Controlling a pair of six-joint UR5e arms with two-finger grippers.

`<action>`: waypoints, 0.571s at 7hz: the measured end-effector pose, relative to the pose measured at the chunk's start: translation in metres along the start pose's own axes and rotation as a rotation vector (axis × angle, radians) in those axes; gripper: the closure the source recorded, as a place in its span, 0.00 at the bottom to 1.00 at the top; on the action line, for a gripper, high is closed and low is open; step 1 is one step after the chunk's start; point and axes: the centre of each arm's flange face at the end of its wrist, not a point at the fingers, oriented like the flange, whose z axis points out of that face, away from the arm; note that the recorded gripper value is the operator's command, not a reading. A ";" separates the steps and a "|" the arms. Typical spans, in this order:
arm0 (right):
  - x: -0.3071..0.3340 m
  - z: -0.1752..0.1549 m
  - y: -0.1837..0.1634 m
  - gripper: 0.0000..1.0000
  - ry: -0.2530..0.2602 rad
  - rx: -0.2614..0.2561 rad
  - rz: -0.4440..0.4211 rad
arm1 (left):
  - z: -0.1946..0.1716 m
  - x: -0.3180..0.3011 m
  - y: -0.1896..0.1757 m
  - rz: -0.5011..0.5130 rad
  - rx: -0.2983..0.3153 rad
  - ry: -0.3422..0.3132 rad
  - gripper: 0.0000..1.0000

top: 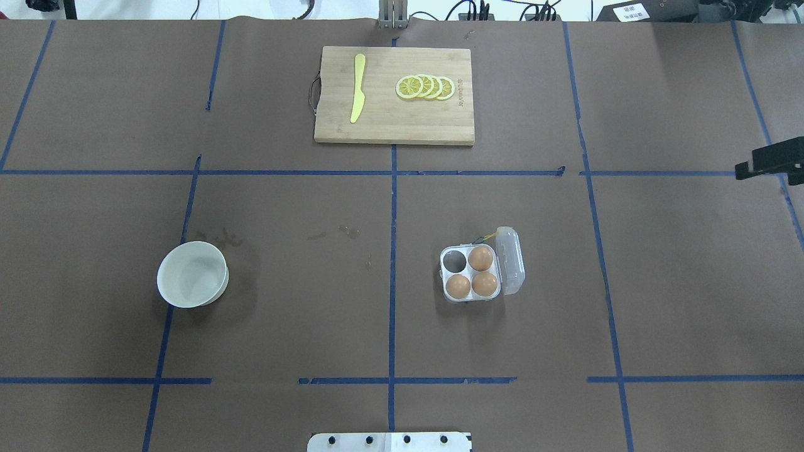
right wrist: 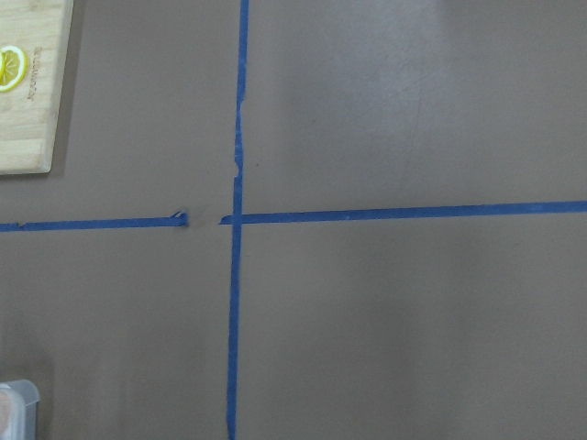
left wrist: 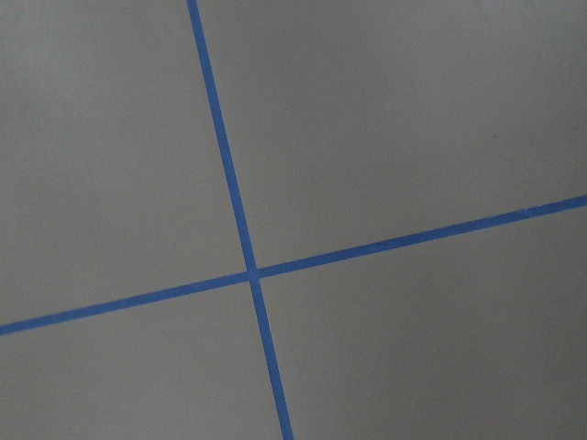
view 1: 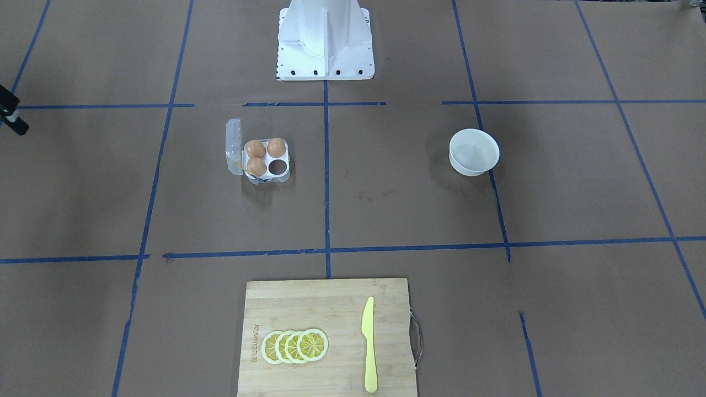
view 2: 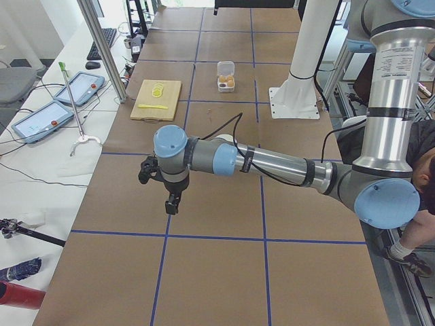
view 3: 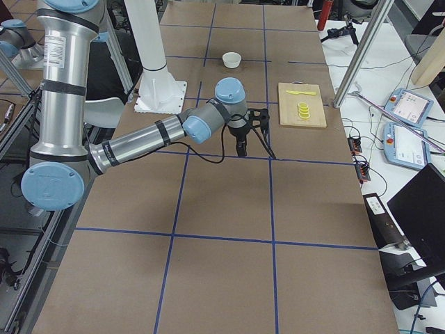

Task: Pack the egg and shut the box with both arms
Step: 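Move the right gripper toward the open carton lid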

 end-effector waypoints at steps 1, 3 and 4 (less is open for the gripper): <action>-0.033 0.023 0.009 0.03 0.005 -0.016 0.007 | 0.009 -0.010 0.015 -0.018 -0.010 0.021 0.00; -0.087 0.073 0.041 0.19 0.038 -0.032 0.011 | 0.015 -0.015 0.025 -0.021 -0.006 0.032 0.00; -0.114 0.093 0.056 0.19 0.047 -0.022 0.019 | 0.015 -0.015 0.025 -0.018 -0.002 0.033 0.00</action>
